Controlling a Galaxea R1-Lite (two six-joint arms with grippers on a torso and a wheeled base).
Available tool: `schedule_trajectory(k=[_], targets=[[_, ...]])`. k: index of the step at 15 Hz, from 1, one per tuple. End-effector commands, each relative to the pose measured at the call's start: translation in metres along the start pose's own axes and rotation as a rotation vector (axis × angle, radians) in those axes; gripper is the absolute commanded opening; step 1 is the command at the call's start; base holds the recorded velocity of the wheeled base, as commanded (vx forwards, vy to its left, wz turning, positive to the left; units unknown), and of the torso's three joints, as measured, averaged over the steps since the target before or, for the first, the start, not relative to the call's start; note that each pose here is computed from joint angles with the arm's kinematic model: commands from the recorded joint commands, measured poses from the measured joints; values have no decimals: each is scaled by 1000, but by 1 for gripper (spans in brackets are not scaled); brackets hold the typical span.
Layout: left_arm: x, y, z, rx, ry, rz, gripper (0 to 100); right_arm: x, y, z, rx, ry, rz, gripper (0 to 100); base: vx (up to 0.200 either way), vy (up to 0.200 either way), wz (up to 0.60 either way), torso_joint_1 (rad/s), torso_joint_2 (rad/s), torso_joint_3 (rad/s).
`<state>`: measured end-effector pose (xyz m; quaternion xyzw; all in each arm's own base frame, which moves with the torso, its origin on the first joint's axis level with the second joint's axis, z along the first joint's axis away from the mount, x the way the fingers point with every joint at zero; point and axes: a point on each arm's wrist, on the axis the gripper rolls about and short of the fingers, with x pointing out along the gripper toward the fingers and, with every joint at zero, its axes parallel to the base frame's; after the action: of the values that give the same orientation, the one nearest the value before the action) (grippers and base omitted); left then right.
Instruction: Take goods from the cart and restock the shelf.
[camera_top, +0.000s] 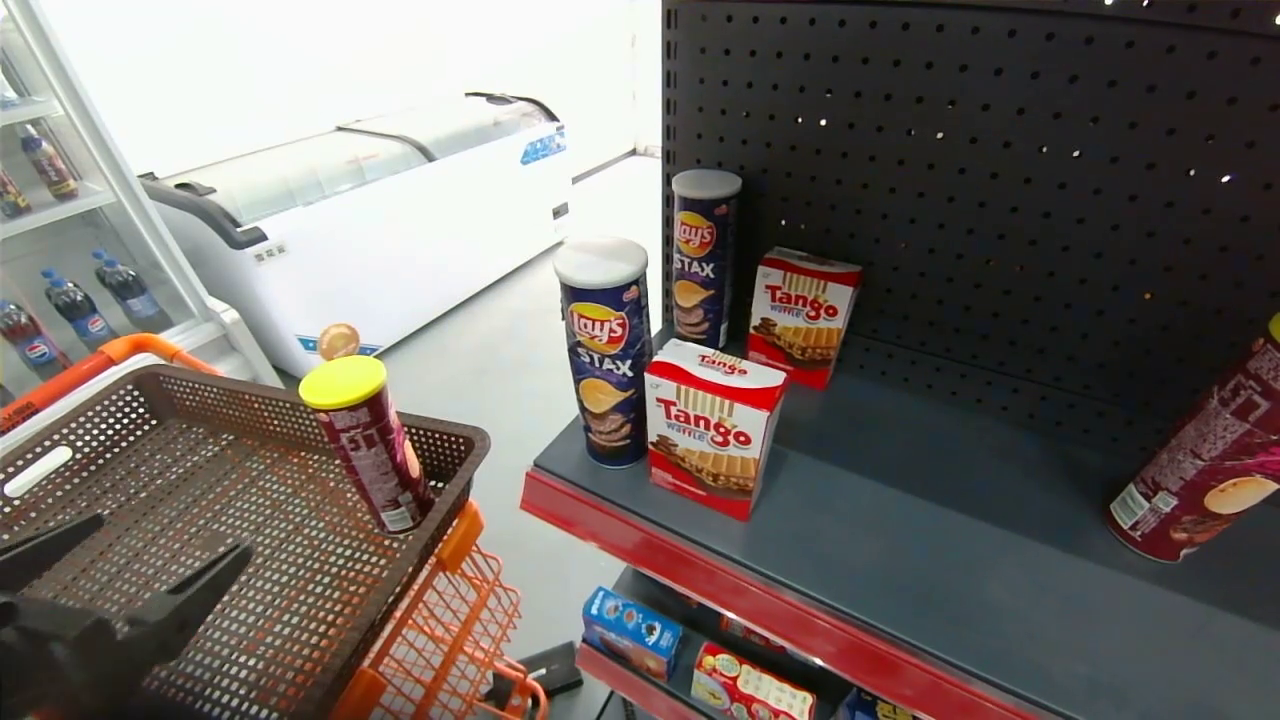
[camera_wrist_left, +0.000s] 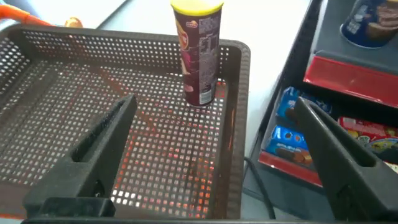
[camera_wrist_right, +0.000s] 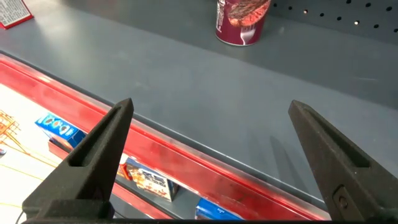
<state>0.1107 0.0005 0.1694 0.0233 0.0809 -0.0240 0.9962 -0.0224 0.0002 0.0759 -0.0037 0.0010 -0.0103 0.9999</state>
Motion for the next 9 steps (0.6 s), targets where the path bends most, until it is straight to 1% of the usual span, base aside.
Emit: schedule_trajectory(k=[1, 2, 4, 5, 7, 9], targets=[[59, 2, -12, -1, 110, 3, 100, 0, 0, 0, 0, 1, -1, 100, 0, 0, 0, 0, 0, 0], [72, 3, -13, -1, 107, 9, 100, 0, 0, 0, 0, 1, -1, 100, 0, 0, 0, 0, 0, 0], [102, 7, -19, -4, 58, 41, 100, 0, 0, 0, 0, 1, -1, 100, 0, 0, 0, 0, 0, 0], [110, 7, -22, 0, 46, 41, 100, 0, 0, 0, 0, 1, -1, 100, 0, 0, 0, 0, 0, 0], [123, 8, -27, 1, 46, 40, 100, 0, 0, 0, 0, 1, -1, 100, 0, 0, 0, 0, 0, 0], [147, 9, -34, 32, 45, 39, 100, 0, 0, 0, 0, 1, -1, 100, 0, 0, 0, 0, 0, 0]])
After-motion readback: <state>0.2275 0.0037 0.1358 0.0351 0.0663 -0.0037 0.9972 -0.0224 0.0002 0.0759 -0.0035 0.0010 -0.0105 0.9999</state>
